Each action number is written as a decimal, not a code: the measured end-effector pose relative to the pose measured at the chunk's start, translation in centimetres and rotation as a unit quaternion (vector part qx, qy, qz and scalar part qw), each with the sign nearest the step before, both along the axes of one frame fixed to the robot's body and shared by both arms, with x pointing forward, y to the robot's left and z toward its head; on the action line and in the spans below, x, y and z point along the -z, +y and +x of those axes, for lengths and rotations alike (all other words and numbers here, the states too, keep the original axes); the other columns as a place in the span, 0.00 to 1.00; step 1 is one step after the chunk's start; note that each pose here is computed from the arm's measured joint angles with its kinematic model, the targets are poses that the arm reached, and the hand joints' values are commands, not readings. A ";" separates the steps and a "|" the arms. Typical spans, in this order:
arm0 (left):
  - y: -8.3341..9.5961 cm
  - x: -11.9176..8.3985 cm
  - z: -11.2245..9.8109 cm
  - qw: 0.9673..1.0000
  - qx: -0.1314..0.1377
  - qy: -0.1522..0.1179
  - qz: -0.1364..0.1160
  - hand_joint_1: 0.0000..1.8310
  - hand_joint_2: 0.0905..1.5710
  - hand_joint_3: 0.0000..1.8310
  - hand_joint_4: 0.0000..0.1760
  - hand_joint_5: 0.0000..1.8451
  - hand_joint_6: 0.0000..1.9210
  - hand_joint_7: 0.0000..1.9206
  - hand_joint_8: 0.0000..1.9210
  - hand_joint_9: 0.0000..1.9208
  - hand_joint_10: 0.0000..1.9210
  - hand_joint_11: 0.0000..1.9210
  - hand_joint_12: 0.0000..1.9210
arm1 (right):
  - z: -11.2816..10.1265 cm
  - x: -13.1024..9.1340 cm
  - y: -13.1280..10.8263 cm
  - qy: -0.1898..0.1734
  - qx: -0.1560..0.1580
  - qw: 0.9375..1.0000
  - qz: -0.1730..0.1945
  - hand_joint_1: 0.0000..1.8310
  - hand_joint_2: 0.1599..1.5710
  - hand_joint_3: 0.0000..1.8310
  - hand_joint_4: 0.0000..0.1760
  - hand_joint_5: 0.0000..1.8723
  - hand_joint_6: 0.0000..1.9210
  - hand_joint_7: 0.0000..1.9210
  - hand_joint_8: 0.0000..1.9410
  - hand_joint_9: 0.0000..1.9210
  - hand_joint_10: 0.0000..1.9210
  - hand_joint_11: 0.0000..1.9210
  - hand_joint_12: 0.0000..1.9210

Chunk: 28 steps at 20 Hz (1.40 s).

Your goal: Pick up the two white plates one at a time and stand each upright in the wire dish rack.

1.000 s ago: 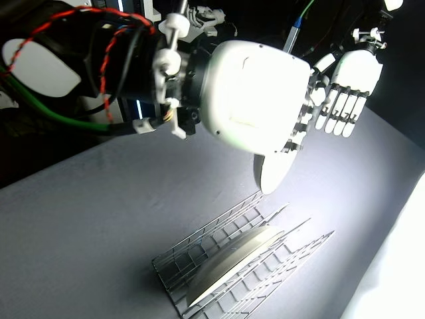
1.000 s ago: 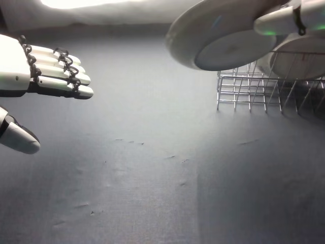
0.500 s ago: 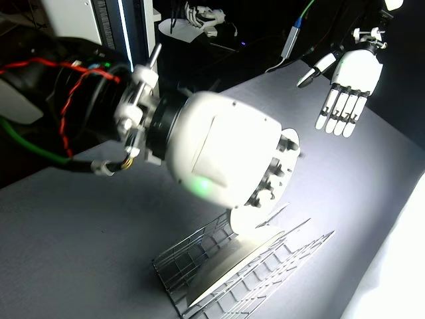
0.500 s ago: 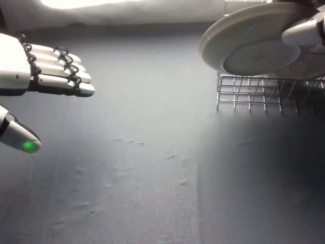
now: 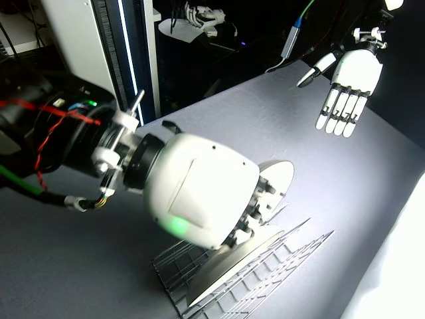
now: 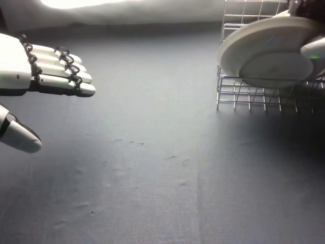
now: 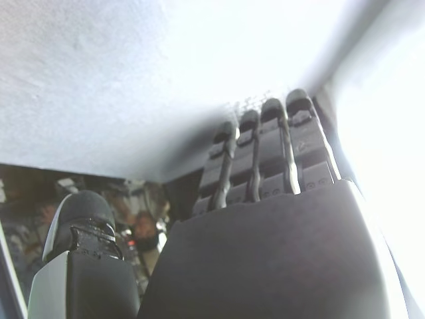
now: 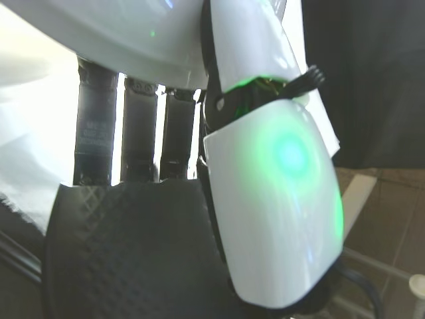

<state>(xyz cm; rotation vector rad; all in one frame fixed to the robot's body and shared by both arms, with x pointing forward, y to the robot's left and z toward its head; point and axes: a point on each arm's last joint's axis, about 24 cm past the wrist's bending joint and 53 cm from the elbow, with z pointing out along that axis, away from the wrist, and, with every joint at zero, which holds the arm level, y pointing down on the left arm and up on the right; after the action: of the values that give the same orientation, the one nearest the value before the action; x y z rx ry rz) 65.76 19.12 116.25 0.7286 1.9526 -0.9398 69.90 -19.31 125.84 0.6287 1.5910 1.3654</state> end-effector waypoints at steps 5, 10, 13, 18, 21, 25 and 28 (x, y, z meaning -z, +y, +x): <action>-0.4 0.0 -0.2 1.000 0.005 0.002 -0.002 0.00 0.68 0.00 0.00 0.01 0.00 0.00 0.00 0.00 0.00 0.00 0.00 | -0.3 1.1 0.1 -0.015 -0.010 0.999 -0.035 0.75 0.68 0.00 0.00 0.45 0.59 0.53 0.46 0.49 0.58 0.44 0.58; -0.4 0.0 -0.2 1.000 0.003 0.001 -0.001 0.00 0.68 0.00 0.00 0.03 0.01 0.01 0.00 0.00 0.00 0.00 0.00 | -0.8 1.5 0.6 -0.032 -0.025 0.997 -0.069 0.70 0.65 0.00 0.00 0.39 0.34 0.44 0.28 0.41 0.28 0.31 0.60; -0.4 0.0 -0.2 1.000 0.003 0.001 -0.001 0.00 0.67 0.00 0.00 0.02 0.00 0.00 0.00 0.00 0.00 0.00 0.00 | -1.1 0.6 1.3 -0.057 -0.037 0.994 -0.081 0.70 0.60 0.00 0.00 0.43 0.04 0.46 0.02 0.43 0.09 0.26 0.58; -0.4 0.0 -0.1 1.000 0.003 0.001 -0.001 0.00 0.67 0.00 0.00 0.02 0.00 0.00 0.00 0.00 0.00 0.00 0.00 | -2.3 -1.8 3.5 -0.093 -0.062 0.991 -0.070 0.67 0.59 0.00 0.00 0.34 0.00 0.37 0.00 0.36 0.03 0.14 0.64; -0.3 0.1 -0.2 1.000 0.003 0.002 -0.001 0.00 0.68 0.00 0.00 0.03 0.01 0.01 0.00 0.00 0.00 0.00 0.00 | -3.6 -4.0 5.6 -0.128 -0.086 0.986 -0.070 0.62 0.59 0.00 0.00 0.23 0.00 0.25 0.00 0.24 0.00 0.00 0.67; -0.5 0.0 -0.4 1.000 0.008 0.003 -0.002 0.00 0.68 0.00 0.00 0.04 0.01 0.02 0.01 0.00 0.00 0.00 0.00 | -6.4 -4.4 9.1 -0.197 -0.145 0.960 -0.138 0.45 0.66 0.01 0.00 0.07 0.00 0.08 0.00 0.07 0.00 0.00 0.33; -1.7 0.0 -1.7 0.999 0.033 0.011 -0.009 0.00 0.68 0.00 0.00 0.04 0.01 0.02 0.00 0.01 0.00 0.00 0.00 | -8.9 -4.0 11.1 -0.264 -0.195 0.923 -0.201 0.35 0.63 0.00 0.00 0.00 0.00 0.01 0.00 0.00 0.00 0.00 0.14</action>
<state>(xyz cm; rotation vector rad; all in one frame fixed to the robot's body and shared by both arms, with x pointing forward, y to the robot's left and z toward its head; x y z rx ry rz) 64.11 17.46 116.21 0.7794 1.9464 -1.0083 61.02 -8.25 129.84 -0.3076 1.5148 1.2816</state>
